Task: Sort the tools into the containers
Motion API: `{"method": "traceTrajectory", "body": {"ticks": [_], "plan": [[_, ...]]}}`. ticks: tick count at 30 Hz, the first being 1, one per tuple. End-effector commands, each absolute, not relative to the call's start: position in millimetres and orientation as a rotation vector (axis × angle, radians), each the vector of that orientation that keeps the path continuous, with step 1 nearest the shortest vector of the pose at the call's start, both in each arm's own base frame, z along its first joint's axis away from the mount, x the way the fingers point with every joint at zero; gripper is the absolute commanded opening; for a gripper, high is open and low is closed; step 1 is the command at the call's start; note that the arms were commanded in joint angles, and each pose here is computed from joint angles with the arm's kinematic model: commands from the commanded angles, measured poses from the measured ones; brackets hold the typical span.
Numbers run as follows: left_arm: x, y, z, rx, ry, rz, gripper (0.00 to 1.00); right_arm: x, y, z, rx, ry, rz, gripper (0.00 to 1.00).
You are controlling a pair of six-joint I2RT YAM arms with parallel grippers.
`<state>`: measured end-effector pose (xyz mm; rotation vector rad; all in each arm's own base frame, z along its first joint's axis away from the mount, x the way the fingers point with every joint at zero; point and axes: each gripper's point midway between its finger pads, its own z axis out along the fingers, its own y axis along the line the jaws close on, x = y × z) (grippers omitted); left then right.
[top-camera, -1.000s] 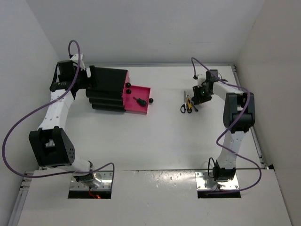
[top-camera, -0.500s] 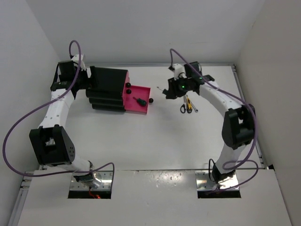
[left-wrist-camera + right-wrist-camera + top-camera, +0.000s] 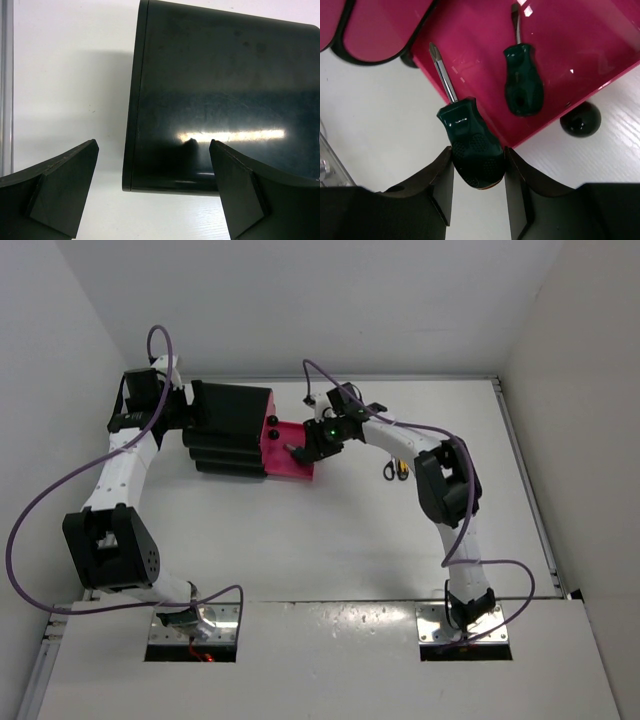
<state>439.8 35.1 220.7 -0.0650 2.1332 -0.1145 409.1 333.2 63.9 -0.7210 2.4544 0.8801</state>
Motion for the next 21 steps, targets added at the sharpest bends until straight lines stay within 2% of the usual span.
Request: {"method": "traceTrajectory", "body": {"ticks": [1, 9, 18, 21], "plan": [[449, 38, 239, -0.066, 2.085, -0.106, 1.00, 431, 353, 85, -0.667, 2.377, 0.926, 0.09], [454, 39, 239, -0.066, 2.085, -0.106, 1.00, 474, 361, 88, -0.605, 2.345, 0.861, 0.09], [455, 39, 237, -0.068, 2.094, -0.108, 1.00, 489, 358, 71, -0.572, 2.370, 0.783, 0.23], [456, 39, 233, -0.069, 2.103, -0.109, 1.00, 491, 356, 65, -0.587, 2.372, 0.761, 0.35]]}}
